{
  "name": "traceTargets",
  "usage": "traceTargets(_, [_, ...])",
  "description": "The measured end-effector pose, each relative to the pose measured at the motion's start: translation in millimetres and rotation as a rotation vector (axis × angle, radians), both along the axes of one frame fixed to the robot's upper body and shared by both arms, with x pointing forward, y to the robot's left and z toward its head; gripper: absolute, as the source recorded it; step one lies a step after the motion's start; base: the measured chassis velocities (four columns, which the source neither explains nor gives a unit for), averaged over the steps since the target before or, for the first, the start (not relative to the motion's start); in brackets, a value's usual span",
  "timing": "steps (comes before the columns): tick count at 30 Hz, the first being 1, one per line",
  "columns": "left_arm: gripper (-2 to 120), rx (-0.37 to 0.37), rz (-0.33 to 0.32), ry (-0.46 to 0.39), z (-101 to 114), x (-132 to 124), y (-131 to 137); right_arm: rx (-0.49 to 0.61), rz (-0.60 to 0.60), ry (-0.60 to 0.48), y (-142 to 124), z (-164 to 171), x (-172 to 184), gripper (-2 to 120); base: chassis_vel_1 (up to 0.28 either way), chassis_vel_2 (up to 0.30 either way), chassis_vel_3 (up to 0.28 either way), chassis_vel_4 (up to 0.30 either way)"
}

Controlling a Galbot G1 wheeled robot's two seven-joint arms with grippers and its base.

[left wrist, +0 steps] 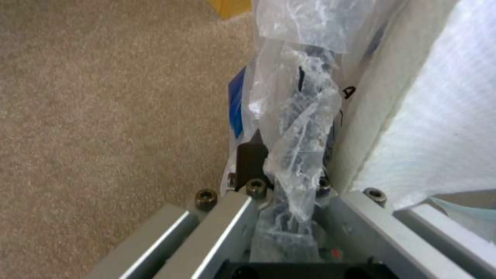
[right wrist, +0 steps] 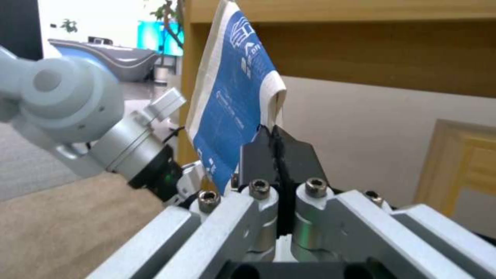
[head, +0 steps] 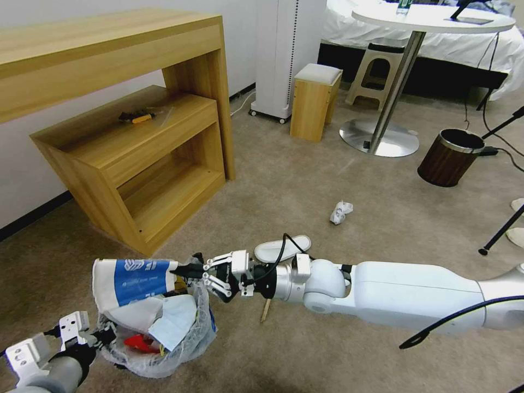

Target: Pick up the trash bin and place the garbage on the floor into it.

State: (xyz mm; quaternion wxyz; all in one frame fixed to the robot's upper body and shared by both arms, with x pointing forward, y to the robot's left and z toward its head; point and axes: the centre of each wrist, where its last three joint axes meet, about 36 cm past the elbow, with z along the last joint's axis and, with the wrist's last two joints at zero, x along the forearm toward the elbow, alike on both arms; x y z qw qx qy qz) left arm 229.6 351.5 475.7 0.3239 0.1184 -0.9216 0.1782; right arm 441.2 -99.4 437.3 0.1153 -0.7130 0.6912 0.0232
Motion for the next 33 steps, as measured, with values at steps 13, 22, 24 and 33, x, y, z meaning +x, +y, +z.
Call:
traceTargets(13, [0, -0.013, -0.013, -0.029, 13, -7, -12, -0.049, -0.003, 0.007, -7, -31, 0, 0, 0.0, 0.0, 0.0, 0.0])
traceTargets(22, [0, -0.016, -0.017, -0.037, 17, -11, -17, -0.062, -0.032, -0.002, -9, -41, 0, 8, 0.0, 0.0, 0.0, 0.0])
traceTargets(24, [0, -0.019, -0.02, -0.039, 19, -12, -19, -0.064, -0.039, -0.002, -10, -44, -1, 18, 0.0, 0.0, 0.0, 0.0])
traceTargets(33, [0, -0.023, -0.023, -0.037, 18, -15, -22, -0.061, -0.049, -0.006, -10, -47, -1, 47, 0.0, 0.0, 0.0, 0.0])
